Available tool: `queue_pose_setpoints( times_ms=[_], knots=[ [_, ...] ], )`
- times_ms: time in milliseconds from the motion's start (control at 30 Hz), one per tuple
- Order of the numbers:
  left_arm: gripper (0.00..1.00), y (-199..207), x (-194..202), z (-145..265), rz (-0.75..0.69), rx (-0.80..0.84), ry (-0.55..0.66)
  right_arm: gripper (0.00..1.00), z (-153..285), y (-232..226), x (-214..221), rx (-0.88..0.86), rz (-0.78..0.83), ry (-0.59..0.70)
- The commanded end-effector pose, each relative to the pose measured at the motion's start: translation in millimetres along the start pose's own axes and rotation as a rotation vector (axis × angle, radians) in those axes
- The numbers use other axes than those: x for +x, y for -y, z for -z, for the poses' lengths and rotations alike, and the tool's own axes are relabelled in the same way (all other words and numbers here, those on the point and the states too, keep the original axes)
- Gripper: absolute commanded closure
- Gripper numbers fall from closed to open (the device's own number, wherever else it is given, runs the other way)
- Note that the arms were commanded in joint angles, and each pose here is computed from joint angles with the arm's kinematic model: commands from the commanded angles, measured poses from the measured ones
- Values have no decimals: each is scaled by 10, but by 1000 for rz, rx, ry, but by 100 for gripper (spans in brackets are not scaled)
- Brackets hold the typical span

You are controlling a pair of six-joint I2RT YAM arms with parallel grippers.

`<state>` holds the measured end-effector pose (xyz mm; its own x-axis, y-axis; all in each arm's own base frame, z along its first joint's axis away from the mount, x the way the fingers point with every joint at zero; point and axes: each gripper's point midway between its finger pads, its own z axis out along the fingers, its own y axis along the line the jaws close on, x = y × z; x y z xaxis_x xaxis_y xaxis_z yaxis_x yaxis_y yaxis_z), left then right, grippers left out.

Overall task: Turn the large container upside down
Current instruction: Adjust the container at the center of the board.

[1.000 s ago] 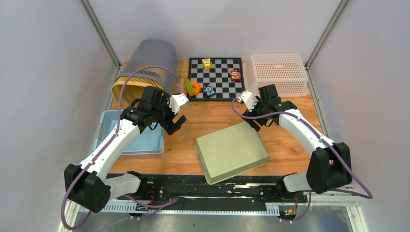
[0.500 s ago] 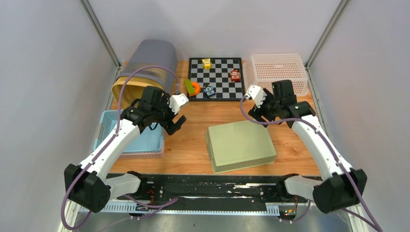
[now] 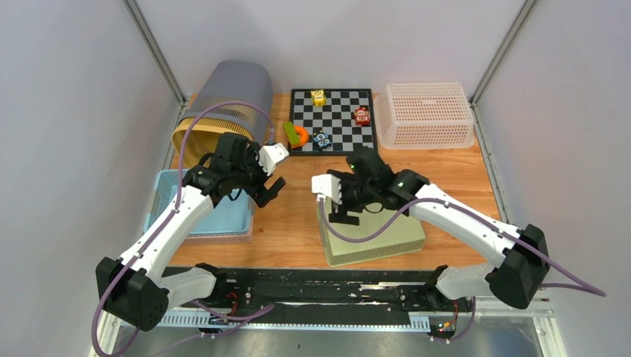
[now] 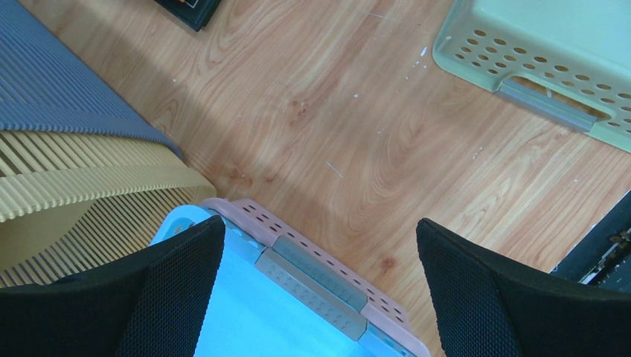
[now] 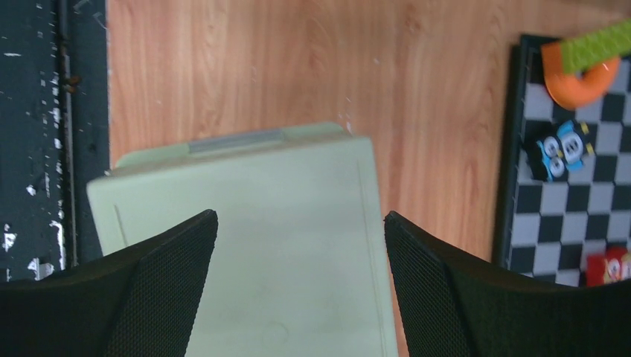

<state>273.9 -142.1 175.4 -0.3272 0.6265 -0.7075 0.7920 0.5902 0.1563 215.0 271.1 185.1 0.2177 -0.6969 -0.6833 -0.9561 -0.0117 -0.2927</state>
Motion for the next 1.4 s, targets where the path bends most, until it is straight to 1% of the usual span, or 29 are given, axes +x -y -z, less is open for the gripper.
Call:
queue_pose_setpoints(
  times_ms=[0,67,167,300,400,500,567,600,667,733,800,900,1100,1233,1367],
  knots=[
    [0,-24,-3,14,-7,-19,9,14,-291,-298,-176,-91,47,26],
    [0,-41,6,10,-6,-27,5,13,-371,-457,-209,-133,88,20],
    [0,-59,11,11,-1,-34,3,10,-381,-752,-158,-226,202,7],
    [0,-70,1,1,4,-38,5,8,-257,-1032,28,-323,290,-16],
    [0,-122,-60,-21,11,-47,8,8,-128,-1142,205,-351,322,-52],
    [0,-247,-234,-25,0,-69,23,6,-24,-1106,416,-289,371,-109],
    [0,-293,-384,-61,-4,-54,44,4,46,-971,601,-199,403,-188],
    [0,-308,-472,-93,-2,-40,57,3,93,-925,667,-159,414,-206],
    [0,-327,-633,-185,19,-9,78,1,154,-890,833,-116,419,-238],
    [0,-324,-747,-344,38,20,84,0,212,-884,944,-84,414,-239],
    [0,-308,-829,-506,20,20,77,0,267,-907,1058,-66,405,-245],
    [0,-342,-864,-763,-6,-28,45,0,324,-938,1180,-42,399,-246],
    [0,-368,-867,-1207,7,-73,-19,0,366,-716,1340,117,395,-295],
    [0,-256,-824,-1436,-32,-66,-70,0,413,-585,1446,205,377,-336],
    [0,-88,-774,-1619,-96,-67,-107,0,468,-502,1488,262,347,-346]
  ],
)
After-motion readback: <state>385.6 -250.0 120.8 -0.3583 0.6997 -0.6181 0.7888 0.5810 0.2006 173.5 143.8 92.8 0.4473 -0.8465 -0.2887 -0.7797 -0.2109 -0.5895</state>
